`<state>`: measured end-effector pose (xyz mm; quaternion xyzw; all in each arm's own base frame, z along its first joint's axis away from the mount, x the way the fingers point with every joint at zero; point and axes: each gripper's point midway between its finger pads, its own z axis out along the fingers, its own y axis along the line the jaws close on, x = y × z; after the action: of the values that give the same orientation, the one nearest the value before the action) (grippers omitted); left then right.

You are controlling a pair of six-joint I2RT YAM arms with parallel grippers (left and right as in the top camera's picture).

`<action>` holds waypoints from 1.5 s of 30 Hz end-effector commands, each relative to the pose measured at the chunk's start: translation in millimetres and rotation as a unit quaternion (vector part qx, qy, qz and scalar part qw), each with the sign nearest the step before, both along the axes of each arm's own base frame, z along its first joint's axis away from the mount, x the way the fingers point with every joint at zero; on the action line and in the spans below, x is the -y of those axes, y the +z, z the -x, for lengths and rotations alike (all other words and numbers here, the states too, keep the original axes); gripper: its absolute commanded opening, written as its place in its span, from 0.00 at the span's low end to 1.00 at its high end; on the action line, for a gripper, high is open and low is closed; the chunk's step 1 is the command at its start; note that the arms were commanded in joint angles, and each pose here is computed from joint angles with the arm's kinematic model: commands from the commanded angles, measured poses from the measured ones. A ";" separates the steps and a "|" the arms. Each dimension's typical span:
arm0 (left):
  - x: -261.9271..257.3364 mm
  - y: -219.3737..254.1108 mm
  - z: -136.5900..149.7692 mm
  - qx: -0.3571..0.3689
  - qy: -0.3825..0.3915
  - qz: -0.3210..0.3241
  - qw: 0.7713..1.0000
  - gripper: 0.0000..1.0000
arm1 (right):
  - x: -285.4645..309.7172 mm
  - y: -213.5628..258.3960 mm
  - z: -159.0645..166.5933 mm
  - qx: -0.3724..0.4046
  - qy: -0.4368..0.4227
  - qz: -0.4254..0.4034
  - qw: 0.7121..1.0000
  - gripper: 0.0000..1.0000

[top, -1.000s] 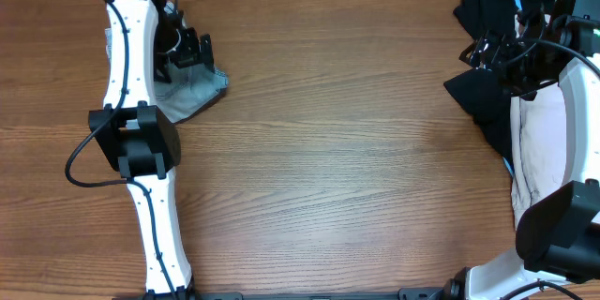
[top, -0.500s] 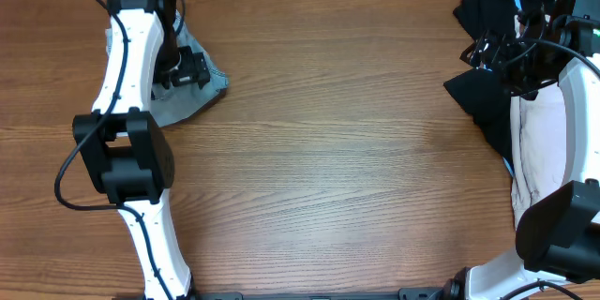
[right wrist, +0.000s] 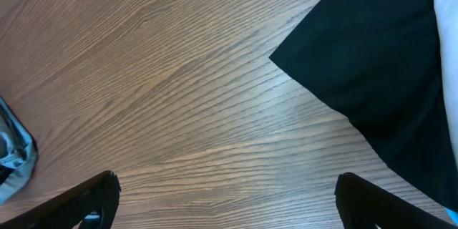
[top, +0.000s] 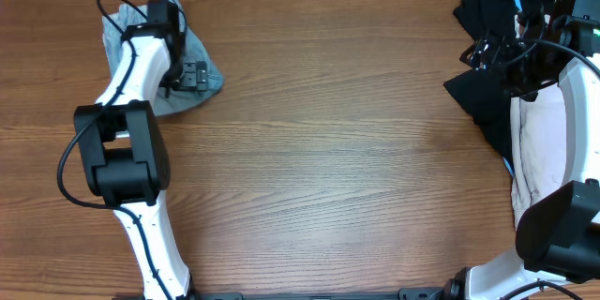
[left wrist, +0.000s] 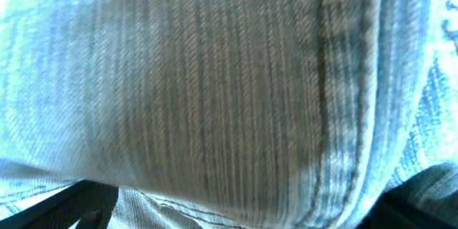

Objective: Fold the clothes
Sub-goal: 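Set the shorts down at the upper-left table corner and release the left gripper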

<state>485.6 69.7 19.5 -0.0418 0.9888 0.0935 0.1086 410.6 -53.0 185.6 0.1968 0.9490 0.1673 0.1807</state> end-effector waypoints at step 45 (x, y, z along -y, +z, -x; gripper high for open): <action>-62.8 320.8 51.4 0.351 0.074 0.013 0.933 1.00 | -32.0 276.4 160.8 0.355 -0.024 0.133 0.925 1.00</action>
<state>427.8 135.3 353.5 -0.1430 0.8758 0.0890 0.4524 271.5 -25.1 441.9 0.1302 0.8490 0.1066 0.5008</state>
